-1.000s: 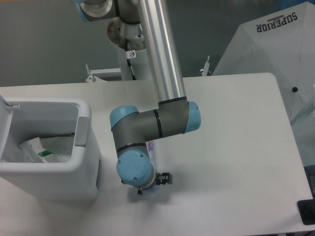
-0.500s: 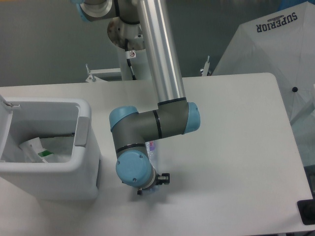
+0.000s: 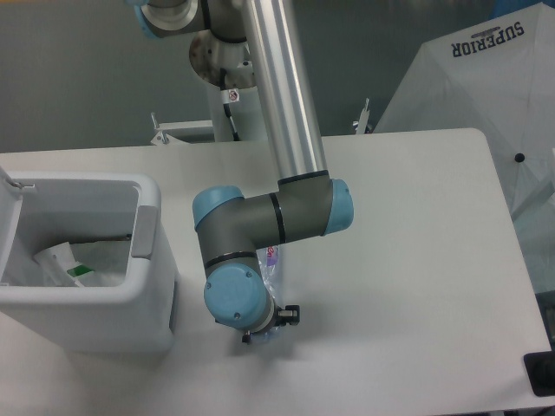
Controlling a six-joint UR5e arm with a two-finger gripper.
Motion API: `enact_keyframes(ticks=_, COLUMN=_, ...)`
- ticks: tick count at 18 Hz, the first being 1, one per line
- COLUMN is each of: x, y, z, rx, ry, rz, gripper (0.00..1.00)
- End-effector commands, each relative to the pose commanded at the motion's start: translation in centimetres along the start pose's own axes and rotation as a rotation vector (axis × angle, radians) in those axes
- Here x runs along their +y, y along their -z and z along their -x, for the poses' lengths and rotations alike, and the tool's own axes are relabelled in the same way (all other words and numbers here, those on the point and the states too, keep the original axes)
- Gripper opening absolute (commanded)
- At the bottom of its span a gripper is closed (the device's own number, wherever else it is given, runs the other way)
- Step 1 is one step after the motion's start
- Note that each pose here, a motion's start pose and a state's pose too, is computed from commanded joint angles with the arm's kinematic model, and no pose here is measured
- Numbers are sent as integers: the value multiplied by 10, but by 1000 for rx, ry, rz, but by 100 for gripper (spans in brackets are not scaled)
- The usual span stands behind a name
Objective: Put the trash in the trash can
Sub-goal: 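Rotate the gripper to align with the bottle's cap end, then close the gripper on the bottle's cap end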
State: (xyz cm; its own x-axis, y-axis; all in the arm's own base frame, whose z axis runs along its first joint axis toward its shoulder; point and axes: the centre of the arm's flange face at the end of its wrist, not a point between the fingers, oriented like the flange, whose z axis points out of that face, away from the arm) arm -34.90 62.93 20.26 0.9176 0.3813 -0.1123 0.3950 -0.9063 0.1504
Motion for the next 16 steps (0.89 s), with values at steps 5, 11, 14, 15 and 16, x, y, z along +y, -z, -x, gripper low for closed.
enact_keyframes(ticks=5, x=1, y=20, z=15, rx=6, ry=14, rz=-37, gripper=67)
enact_keyframes(ticks=11, x=10, y=50, z=41, rx=40, ry=56, rz=-97, gripper=63)
enact_keyframes(ticks=14, x=14, y=81, z=60, rx=86, ry=71, rz=-179, gripper=62)
enact_keyframes(ticks=15, x=15, y=88, z=65, rx=96, ry=78, rz=-202, gripper=62)
enact_keyframes(ticks=16, x=17, y=98, z=69, rx=107, ry=84, rz=-230, gripper=62)
